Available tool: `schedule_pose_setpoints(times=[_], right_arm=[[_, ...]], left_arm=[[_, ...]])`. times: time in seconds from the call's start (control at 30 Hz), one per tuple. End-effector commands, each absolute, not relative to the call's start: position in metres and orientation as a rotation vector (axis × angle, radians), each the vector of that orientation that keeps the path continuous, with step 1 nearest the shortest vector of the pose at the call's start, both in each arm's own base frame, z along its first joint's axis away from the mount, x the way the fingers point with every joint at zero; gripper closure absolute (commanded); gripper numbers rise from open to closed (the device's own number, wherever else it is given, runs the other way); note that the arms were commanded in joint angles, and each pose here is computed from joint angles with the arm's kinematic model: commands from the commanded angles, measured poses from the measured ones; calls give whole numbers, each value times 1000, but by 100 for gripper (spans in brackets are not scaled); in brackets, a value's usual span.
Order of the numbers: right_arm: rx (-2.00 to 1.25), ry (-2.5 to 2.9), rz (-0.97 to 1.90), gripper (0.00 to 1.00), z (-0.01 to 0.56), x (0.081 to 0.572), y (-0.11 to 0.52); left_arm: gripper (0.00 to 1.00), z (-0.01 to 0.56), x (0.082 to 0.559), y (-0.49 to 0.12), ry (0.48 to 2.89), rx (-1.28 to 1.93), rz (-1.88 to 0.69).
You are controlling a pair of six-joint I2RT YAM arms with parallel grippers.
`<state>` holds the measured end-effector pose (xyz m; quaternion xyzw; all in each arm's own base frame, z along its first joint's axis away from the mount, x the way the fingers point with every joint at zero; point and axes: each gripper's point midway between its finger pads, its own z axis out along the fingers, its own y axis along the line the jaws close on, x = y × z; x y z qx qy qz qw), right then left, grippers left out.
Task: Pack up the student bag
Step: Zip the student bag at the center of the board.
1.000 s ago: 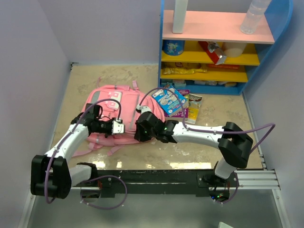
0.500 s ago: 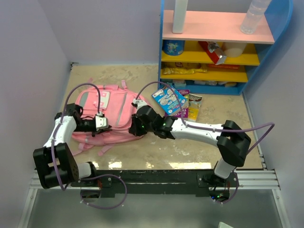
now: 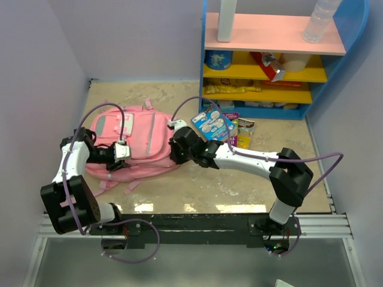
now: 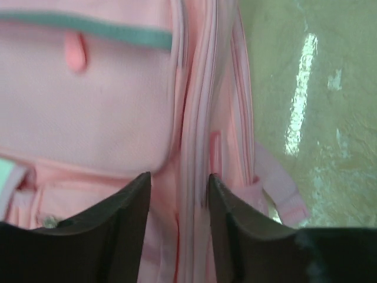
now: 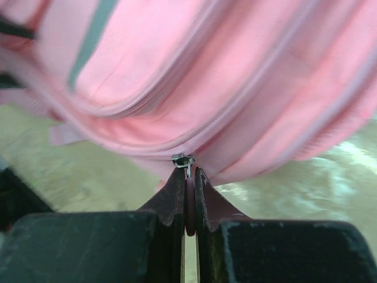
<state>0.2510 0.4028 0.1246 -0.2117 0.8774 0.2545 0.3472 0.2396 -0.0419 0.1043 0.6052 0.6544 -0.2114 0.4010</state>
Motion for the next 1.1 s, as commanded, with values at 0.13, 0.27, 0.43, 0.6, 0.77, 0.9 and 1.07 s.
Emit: schedule_pose_setpoints(times=[0.13,0.27,0.43,0.6,0.77,0.9,1.07], right_arm=[[-337,2267,366,100,126,292,319],[-355,2280,417,100,118,275,324],[-460,2281,512,100,118,241,353],[-592,2284,634,100,122,205,391],[-721,2286,846,100,121,168,440],[-740,2290,890,100,117,169,469],[-745,2280,894,100,119,180,492]], left_arm=[[44,87,220,1,2009,1427,-509],[43,62,214,44,2154,1354,-272],[44,47,219,58,2237,1187,-148],[46,71,286,94,2174,944,50],[48,96,357,108,2129,635,-75],[49,131,403,86,2079,621,-190],[44,162,332,0,1854,1087,-524]])
